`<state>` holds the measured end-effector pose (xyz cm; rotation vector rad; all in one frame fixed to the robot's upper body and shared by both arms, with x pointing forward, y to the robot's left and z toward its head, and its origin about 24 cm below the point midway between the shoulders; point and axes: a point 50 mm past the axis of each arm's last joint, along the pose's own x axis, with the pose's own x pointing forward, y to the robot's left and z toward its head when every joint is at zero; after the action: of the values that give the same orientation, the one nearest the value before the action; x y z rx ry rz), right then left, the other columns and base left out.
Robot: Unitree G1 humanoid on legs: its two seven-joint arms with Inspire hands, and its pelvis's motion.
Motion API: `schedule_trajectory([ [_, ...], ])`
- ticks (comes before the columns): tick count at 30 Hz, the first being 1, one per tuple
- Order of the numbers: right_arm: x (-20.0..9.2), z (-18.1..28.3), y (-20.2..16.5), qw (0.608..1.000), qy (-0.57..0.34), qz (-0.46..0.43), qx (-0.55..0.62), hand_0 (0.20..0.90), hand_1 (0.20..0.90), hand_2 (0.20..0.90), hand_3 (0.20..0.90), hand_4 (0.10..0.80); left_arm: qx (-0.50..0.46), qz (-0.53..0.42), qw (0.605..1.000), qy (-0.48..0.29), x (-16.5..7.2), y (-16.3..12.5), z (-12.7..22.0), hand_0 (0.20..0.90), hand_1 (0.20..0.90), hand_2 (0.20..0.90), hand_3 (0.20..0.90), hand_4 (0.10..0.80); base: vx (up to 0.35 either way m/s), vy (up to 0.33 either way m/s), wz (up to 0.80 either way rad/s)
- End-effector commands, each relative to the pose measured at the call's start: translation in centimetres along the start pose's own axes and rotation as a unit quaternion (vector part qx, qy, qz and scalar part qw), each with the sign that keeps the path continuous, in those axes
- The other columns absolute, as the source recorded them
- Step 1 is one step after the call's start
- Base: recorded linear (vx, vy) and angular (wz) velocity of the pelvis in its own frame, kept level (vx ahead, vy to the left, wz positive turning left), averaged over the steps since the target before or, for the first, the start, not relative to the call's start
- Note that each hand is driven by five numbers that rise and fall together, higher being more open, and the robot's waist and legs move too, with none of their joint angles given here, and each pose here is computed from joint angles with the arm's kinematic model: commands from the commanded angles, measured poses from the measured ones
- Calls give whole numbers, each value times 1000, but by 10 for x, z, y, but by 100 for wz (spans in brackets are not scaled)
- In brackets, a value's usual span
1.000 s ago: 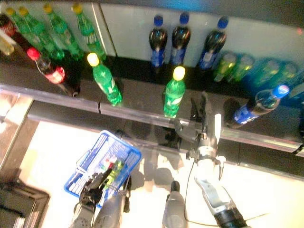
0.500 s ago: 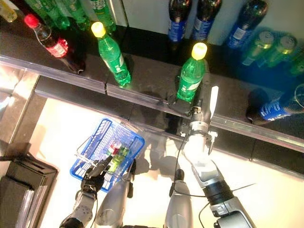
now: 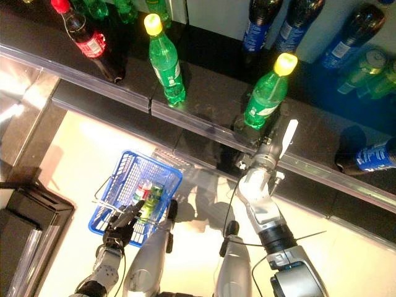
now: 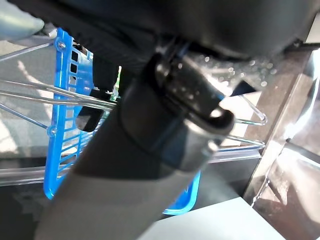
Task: Pick up the drink and place into the basket.
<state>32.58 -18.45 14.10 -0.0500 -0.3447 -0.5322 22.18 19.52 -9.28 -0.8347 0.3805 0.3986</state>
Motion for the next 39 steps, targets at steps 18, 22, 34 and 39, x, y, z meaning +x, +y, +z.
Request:
schedule_trajectory([
  [18, 42, 85, -12, 982, -148, -60, 104, 300, 300, 300, 200, 100, 12, -29, 999, -26, -14, 14, 7, 300, 300, 300, 200, 100, -15, 4, 4],
  [22, 29, 92, -10, 978, -180, -28, 100, 300, 300, 300, 200, 100, -4, -48, 997, -58, -15, 11, 15, 300, 300, 300, 200, 100, -23, 8, 1],
  [34, -22, 106, -3, 946, -241, 180, 123, 300, 300, 300, 200, 100, -34, -168, 972, -160, -27, -8, 50, 300, 300, 300, 200, 100, 10, 4, 0],
  [39, -42, 106, 9, 922, -225, 279, 147, 300, 300, 300, 200, 100, -34, -248, 953, -173, -39, -26, 57, 300, 300, 300, 200, 100, 22, 31, 4],
])
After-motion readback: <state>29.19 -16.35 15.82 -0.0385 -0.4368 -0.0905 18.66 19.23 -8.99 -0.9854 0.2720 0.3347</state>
